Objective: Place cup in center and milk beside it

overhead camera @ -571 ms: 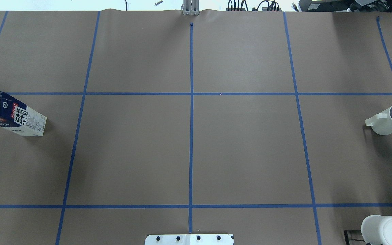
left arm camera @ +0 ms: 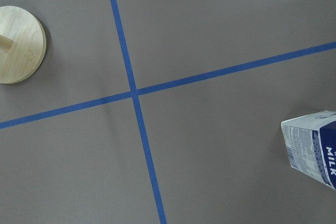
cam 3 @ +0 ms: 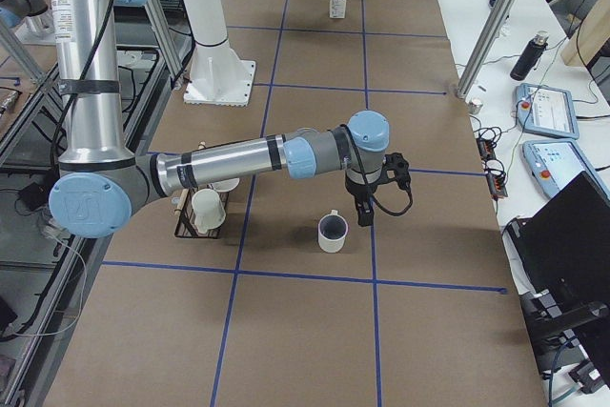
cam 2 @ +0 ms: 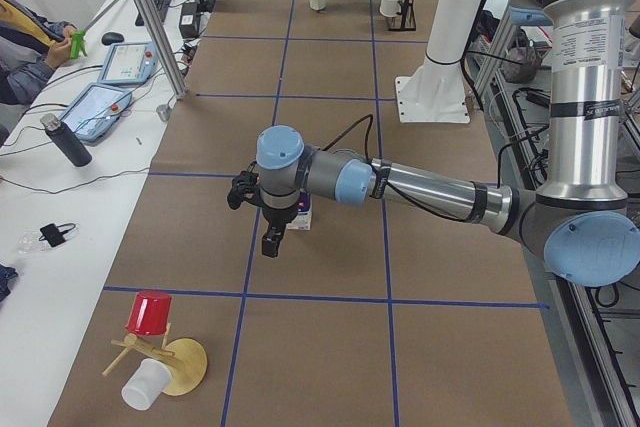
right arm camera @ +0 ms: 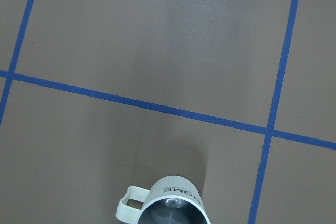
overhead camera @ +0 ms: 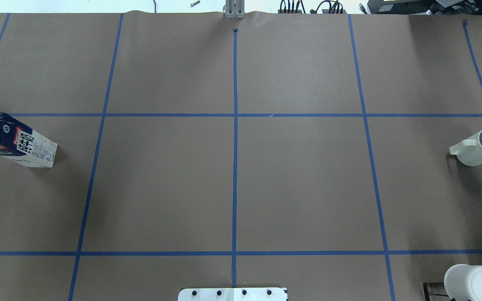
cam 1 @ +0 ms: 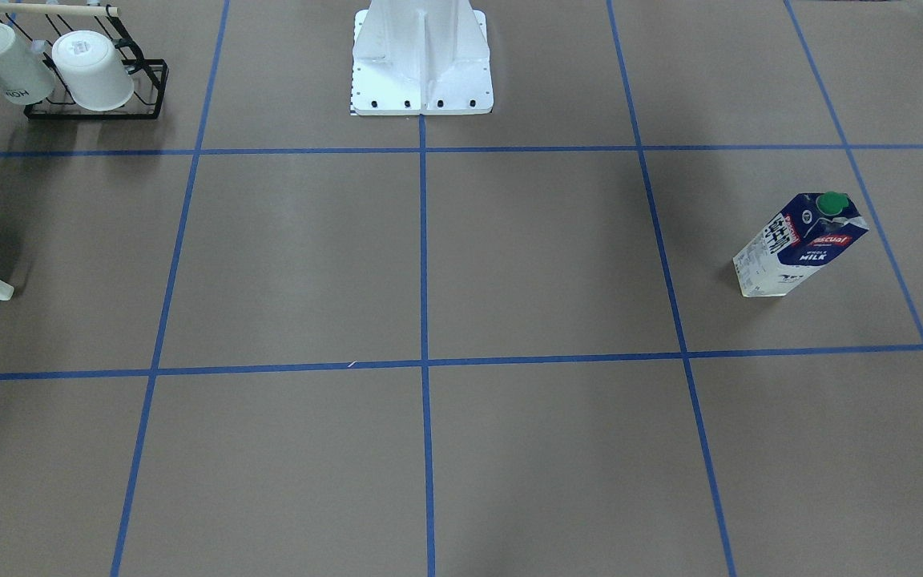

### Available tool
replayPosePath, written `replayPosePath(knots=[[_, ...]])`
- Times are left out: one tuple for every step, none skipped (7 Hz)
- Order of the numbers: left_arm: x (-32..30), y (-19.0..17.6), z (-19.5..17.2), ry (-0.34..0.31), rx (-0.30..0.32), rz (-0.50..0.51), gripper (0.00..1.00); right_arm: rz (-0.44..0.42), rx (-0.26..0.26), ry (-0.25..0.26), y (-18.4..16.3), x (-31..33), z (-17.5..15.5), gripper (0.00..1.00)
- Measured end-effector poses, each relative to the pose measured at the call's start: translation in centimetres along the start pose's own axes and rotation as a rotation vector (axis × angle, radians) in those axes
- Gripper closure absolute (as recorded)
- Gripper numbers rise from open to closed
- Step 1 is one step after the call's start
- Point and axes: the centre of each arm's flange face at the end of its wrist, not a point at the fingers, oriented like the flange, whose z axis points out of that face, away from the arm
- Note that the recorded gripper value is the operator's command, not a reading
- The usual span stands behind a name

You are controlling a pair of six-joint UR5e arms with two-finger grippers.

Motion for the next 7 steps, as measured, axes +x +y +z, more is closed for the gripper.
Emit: replayPosePath(knots=[[0.0, 0.0, 0.0, 0.000, 0.001, 0.000, 0.02, -0.014, 0.012, -0.001, 0.4, 0.1, 0.2, 0.00], [0.0, 0.1, -0.1, 0.000, 0.002, -0.003, 0.02, -0.035, 0.026, -0.004, 1.1, 0.1, 0.7, 0.00], [0.0, 0.1, -0.1, 0.000, 0.003, -0.019, 0.02, -0.060, 0.038, -0.009, 1.9, 0.1, 1.4, 0.00], [0.2, -0.1, -0.2, -0.001, 0.007, -0.044, 0.03, -0.074, 0.042, -0.012, 2.5, 0.1, 1.9, 0.00], [0.4, -0.4, -0.3, 0.000, 0.015, -0.055, 0.03, -0.080, 0.040, -0.013, 2.8, 0.1, 2.3, 0.00], [0.5, -0.5, -0.4, 0.001, 0.023, -0.053, 0.03, -0.080, 0.033, -0.014, 2.9, 0.1, 2.8, 0.00], [0.6, -0.6, -0.5, 0.000, 0.028, -0.050, 0.02, -0.072, 0.023, -0.014, 3.0, 0.2, 3.3, 0.00]])
